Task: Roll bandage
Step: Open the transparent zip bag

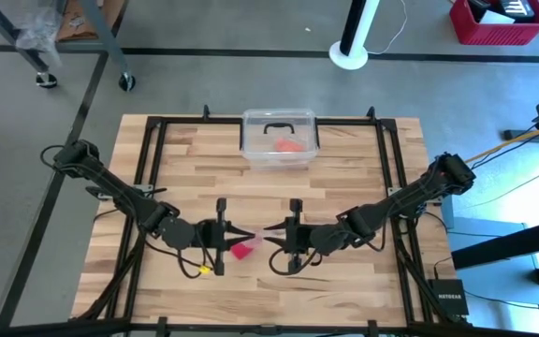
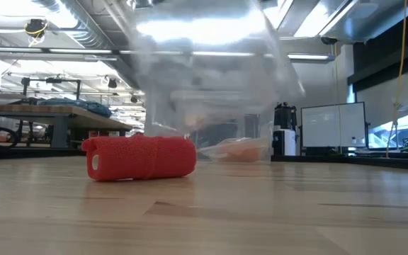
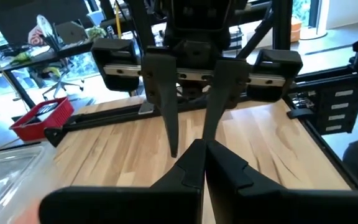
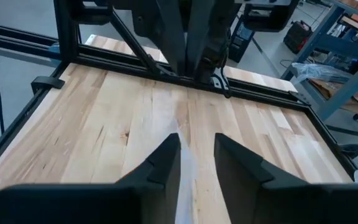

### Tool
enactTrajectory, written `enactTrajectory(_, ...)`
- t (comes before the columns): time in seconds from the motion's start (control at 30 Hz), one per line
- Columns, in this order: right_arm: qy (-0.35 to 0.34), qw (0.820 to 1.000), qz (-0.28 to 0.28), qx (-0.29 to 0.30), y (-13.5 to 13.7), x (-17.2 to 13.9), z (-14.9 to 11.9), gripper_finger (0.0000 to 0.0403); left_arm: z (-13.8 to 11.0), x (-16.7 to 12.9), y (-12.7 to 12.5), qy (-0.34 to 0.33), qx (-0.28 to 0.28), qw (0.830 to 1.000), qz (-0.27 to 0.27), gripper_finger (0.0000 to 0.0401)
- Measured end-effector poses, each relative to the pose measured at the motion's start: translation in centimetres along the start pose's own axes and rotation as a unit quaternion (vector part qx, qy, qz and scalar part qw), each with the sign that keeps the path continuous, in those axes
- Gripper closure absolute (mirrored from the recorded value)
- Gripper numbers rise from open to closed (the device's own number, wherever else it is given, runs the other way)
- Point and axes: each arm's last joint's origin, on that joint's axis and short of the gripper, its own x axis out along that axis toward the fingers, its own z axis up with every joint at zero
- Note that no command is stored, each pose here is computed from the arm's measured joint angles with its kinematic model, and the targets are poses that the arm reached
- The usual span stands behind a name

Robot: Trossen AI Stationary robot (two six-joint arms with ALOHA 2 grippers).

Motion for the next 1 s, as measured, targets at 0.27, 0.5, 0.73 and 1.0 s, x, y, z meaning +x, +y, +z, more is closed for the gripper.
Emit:
enactTrajectory(0.27,0.09,0.996,0.002,-0.021,-0.3,-0.7,-1.6,0.0295,-1.2,0.3,0.5,0.054,-0.032,0.998,0.012,0.0376)
enactTrajectory(0.5,0.206,0.977,-0.018,0.048,-2.3,-4.1,-0.4,0.0294,-2.7,1.0,1.5,0.11,-0.092,0.989,0.043,0.0299)
enactTrajectory(0.73,0.357,0.93,0.025,0.088,-0.9,-7.9,-2.3,0.0294,-3.5,1.8,1.4,0.122,-0.107,0.985,0.052,0.0264)
enactTrajectory(1.0,0.335,0.94,0.06,0.005,4.2,-9.8,-8.0,0.0294,-4.1,2.4,0.8,0.135,-0.101,0.985,0.031,0.0262)
